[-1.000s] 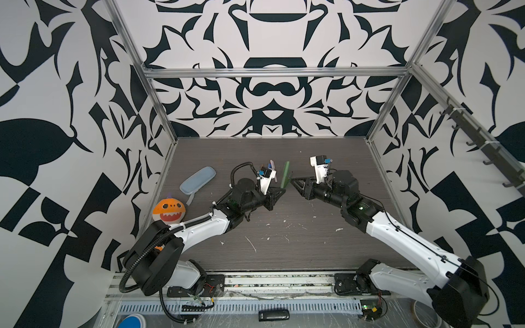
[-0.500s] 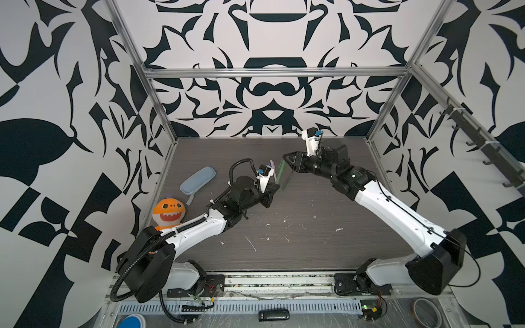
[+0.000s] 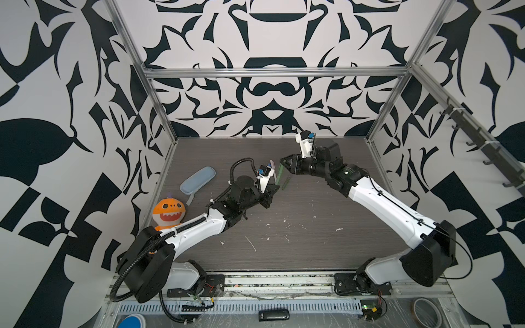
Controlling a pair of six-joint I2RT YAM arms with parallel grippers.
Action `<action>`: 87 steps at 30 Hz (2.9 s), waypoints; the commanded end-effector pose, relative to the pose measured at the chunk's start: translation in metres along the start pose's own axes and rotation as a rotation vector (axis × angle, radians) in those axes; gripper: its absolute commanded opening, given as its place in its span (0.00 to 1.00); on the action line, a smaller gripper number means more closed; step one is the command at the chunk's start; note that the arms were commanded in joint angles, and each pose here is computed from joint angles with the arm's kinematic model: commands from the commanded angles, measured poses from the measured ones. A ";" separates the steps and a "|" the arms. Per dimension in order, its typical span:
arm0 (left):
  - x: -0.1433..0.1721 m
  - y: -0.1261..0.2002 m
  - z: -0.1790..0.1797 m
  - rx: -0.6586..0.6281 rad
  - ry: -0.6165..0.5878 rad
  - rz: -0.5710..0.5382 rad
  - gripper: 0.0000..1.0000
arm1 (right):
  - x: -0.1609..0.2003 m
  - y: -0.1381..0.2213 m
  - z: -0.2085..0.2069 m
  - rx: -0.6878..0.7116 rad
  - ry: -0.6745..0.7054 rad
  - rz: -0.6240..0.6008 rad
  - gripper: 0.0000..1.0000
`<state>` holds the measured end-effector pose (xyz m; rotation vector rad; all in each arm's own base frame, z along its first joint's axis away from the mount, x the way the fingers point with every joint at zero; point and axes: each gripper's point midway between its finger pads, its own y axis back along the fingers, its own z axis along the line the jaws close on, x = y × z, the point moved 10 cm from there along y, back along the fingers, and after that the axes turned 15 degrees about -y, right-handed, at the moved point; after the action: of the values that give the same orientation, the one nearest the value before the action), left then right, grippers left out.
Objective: Insert pens into pen caps
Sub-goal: Put on the pen cap to the pen.
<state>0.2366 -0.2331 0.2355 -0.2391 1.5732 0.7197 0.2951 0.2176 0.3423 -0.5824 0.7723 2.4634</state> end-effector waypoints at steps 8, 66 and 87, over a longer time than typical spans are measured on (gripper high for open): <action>-0.014 0.006 -0.001 0.023 0.000 -0.056 0.00 | -0.013 0.003 0.017 -0.074 0.054 -0.057 0.12; -0.171 0.033 0.066 -0.146 0.075 -0.600 0.00 | 0.178 -0.046 -0.124 0.219 0.078 0.283 0.00; -0.201 0.047 0.083 -0.153 0.037 -0.653 0.00 | 0.203 -0.055 -0.145 0.324 0.139 0.378 0.00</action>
<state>0.2726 -0.2362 0.2424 -0.0013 1.8771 0.8310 0.2831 0.2391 0.2497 -0.7970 0.5730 2.1238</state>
